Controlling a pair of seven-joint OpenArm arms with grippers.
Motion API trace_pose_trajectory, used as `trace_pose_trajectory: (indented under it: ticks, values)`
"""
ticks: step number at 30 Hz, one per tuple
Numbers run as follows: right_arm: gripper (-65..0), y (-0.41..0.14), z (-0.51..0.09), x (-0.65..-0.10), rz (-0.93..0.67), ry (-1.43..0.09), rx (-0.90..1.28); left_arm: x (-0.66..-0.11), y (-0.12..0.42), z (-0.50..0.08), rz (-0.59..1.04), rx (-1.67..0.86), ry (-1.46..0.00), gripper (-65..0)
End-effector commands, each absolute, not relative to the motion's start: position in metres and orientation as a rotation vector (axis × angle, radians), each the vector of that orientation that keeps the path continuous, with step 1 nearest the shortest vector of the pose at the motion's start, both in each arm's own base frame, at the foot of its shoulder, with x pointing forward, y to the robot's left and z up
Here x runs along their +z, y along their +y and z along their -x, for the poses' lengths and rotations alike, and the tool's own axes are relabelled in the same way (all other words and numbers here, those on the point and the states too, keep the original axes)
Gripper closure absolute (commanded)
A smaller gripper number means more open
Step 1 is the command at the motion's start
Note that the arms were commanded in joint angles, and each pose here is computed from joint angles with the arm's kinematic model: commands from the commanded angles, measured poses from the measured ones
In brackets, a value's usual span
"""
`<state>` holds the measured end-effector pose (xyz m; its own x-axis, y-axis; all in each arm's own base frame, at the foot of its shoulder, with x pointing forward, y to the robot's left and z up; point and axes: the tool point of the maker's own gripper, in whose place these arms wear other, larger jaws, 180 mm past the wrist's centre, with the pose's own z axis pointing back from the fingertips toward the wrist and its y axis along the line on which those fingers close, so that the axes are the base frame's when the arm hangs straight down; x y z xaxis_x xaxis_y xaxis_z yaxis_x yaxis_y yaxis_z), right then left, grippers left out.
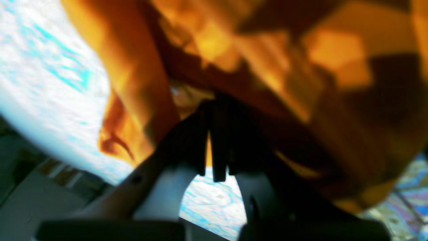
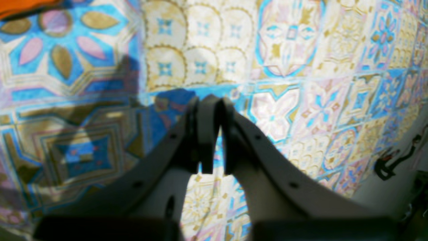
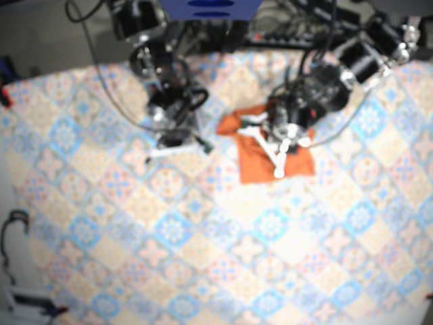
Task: Fold the T-shirt properly
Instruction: 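Press the folded orange shirt flat with the left gripper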
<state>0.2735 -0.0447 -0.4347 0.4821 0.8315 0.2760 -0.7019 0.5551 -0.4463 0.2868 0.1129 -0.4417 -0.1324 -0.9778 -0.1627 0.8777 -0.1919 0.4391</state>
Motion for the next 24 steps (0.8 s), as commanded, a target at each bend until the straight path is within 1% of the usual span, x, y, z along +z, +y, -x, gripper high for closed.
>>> trace_pose_trajectory:
  ticks: [1, 6, 10, 17, 24]
  values:
    - [-4.0, -0.041, -0.281, -0.425, 0.294, -0.535, 0.94, -0.431, 0.109, -0.3, -0.519, -1.704, -0.317, 0.0]
    - [-4.0, -0.041, -0.281, -0.425, 0.294, -0.535, 0.94, -0.424, 0.1, -0.309, -0.576, -1.736, -0.364, 0.0]
    - [-4.0, -0.041, -0.281, -0.425, 0.294, -0.535, 0.94, -0.413, 0.084, -0.323, -0.638, -1.699, -0.507, 0.0]
    - [-4.0, -0.042, -0.281, -0.425, 0.294, -0.534, 0.939, -0.416, 0.073, -0.319, -0.714, -1.776, -0.534, 0.0]
    - [-4.0, -0.042, -0.281, -0.425, 0.294, -0.534, 0.939, -0.395, 0.062, -0.333, -0.832, -1.687, -0.709, 0.0]
